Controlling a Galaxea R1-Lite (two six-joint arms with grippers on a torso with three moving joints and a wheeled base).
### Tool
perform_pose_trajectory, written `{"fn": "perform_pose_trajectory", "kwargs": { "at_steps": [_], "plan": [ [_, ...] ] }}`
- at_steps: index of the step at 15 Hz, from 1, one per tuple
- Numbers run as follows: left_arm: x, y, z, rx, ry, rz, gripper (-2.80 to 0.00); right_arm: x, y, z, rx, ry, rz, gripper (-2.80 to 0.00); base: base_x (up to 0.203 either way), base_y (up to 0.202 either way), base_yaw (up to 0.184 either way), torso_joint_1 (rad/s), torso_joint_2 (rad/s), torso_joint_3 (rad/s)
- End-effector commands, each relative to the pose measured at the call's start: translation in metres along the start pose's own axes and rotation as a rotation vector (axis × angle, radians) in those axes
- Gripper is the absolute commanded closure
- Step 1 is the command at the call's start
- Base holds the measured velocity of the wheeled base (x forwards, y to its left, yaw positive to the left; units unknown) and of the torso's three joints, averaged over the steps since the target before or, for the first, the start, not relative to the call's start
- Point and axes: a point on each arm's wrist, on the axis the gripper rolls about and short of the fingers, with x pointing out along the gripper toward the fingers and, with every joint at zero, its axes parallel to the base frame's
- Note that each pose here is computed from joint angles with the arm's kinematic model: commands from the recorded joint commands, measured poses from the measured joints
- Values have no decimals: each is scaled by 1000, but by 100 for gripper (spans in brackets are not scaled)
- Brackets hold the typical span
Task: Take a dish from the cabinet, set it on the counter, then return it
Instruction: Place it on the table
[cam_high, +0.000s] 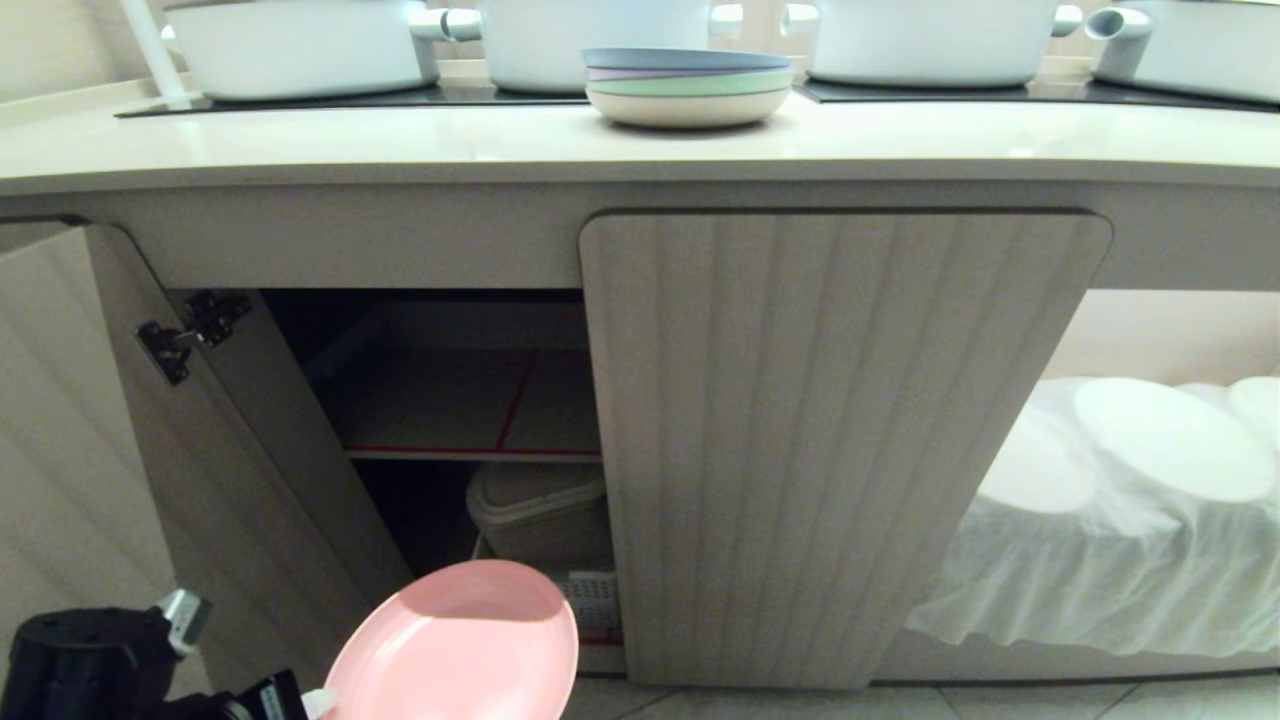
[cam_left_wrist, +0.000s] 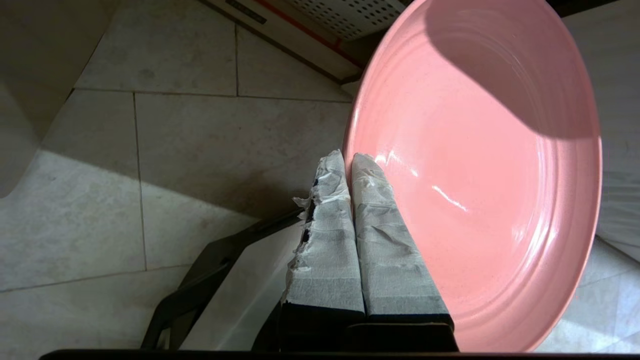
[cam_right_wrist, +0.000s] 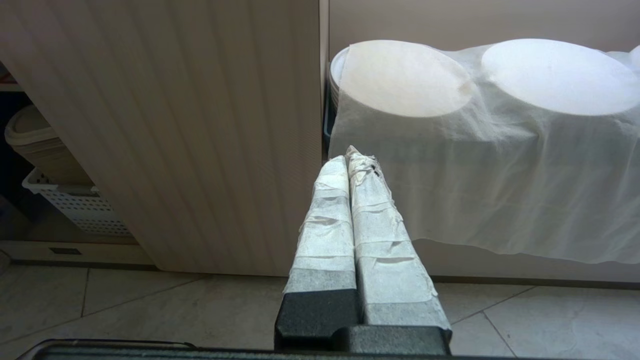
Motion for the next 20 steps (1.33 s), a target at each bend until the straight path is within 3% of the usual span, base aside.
{"fn": "perform_pose_trajectory", "kwargs": {
  "at_steps": [1, 20],
  "plan": [
    [-1, 0, 0, -4, -7, -5, 0, 0, 0, 0, 0, 0, 0, 0, 0, 0, 0, 0, 0, 0],
    [-2, 1, -2, 0, 16, -4, 0, 0, 0, 0, 0, 0, 0, 0, 0, 0, 0, 0, 0, 0]
  ]
}}
